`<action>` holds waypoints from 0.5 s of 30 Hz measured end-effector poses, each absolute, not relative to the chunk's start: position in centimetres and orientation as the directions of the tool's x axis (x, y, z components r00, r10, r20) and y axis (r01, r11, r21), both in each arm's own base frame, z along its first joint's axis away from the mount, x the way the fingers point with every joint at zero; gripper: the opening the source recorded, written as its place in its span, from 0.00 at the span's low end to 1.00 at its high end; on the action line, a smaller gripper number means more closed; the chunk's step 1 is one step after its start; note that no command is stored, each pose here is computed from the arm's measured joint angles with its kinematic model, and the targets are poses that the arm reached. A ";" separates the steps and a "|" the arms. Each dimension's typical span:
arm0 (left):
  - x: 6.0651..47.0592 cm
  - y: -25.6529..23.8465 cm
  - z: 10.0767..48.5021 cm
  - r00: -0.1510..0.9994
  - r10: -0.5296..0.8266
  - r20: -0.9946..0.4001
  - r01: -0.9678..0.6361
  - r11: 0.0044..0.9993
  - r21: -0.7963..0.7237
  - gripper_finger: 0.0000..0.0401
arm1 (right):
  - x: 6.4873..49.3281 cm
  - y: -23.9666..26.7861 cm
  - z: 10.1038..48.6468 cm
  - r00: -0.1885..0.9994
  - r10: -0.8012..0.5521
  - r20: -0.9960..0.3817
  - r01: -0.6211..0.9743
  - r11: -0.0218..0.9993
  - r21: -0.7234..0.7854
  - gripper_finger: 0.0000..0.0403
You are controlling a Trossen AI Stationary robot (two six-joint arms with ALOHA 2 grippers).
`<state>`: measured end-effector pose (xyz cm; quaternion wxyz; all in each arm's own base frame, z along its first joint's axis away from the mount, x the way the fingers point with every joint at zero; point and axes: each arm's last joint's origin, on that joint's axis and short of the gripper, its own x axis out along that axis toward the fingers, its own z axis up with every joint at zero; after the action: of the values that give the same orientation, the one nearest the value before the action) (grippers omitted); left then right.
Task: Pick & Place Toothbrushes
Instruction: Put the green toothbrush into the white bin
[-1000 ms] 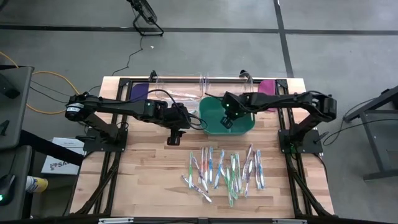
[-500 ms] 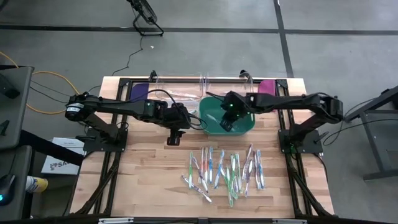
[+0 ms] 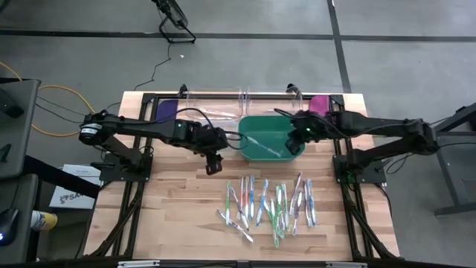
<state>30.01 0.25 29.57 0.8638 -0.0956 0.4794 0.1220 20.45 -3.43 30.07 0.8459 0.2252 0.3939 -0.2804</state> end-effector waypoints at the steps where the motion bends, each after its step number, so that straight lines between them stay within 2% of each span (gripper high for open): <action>1: 30.1 0.0 29.3 0.498 0.115 -0.859 -0.324 0.944 -0.061 0.47 | 19.9 -3.2 30.2 0.527 -0.307 -0.793 0.661 0.734 0.155 0.01; 4: 30.6 -0.7 28.3 0.462 0.103 -0.881 -0.374 0.923 -0.088 0.47 | 18.5 -2.8 30.3 0.510 -0.322 -0.798 0.678 0.721 0.143 0.01; 15: 32.6 -4.3 24.1 0.342 0.034 -0.939 -0.528 0.833 -0.162 0.47 | 16.0 -2.2 31.1 0.562 -0.314 -0.766 0.662 0.726 0.188 0.01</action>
<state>32.63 -4.34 24.08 0.7873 -0.2268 0.5449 0.1786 15.96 -2.22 31.14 0.8519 0.2349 0.3704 -0.2862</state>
